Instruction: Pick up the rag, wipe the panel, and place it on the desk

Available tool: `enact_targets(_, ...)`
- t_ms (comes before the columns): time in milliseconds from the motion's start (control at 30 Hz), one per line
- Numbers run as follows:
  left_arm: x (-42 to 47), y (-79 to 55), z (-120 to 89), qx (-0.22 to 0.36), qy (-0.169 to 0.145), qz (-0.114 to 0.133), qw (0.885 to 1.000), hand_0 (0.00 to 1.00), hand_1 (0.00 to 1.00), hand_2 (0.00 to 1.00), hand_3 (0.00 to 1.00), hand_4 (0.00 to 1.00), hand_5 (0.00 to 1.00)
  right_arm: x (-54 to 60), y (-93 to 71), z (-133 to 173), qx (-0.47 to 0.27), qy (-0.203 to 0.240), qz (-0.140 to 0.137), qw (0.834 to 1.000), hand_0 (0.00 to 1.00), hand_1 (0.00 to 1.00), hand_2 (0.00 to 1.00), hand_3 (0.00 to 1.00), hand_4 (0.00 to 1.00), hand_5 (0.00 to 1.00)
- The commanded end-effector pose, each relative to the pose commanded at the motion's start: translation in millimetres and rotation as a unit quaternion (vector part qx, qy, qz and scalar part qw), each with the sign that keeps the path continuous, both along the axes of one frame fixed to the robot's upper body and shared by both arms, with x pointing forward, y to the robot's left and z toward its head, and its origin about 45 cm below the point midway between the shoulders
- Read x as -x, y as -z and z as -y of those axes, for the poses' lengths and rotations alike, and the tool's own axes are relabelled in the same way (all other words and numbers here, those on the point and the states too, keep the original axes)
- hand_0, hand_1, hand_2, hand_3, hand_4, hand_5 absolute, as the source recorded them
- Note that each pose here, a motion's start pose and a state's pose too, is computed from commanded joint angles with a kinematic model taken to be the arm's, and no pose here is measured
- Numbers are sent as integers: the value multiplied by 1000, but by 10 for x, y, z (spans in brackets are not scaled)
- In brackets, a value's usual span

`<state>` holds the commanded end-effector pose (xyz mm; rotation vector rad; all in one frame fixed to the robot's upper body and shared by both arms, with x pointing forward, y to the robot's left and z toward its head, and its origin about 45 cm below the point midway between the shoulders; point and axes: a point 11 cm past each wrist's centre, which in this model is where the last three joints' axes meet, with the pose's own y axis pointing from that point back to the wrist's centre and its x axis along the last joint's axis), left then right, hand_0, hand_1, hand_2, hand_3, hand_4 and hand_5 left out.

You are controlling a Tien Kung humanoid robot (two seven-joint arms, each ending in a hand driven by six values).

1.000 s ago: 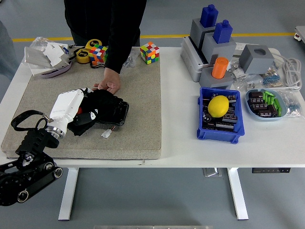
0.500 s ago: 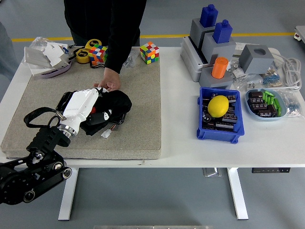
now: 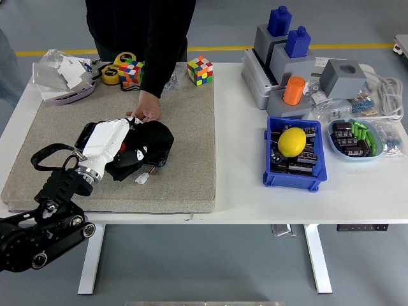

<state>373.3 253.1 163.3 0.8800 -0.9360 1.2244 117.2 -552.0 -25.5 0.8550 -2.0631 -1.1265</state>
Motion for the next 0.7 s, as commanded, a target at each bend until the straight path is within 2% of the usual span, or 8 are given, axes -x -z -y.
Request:
enact_targets(333, -46, -23, -180, -8, -20, 4, 1000, 197, 119, 448, 634, 540, 95, -2, 1, -3, -1, 1, 0, 1000, 725, 631, 675, 641, 998, 646)
enact_targets(700, -51, 30, -544, -22, -60, 0, 998, 197, 120, 449, 633, 540, 94, 15, 8, -5, -2, 3, 0, 1000, 725, 630, 675, 641, 998, 647)
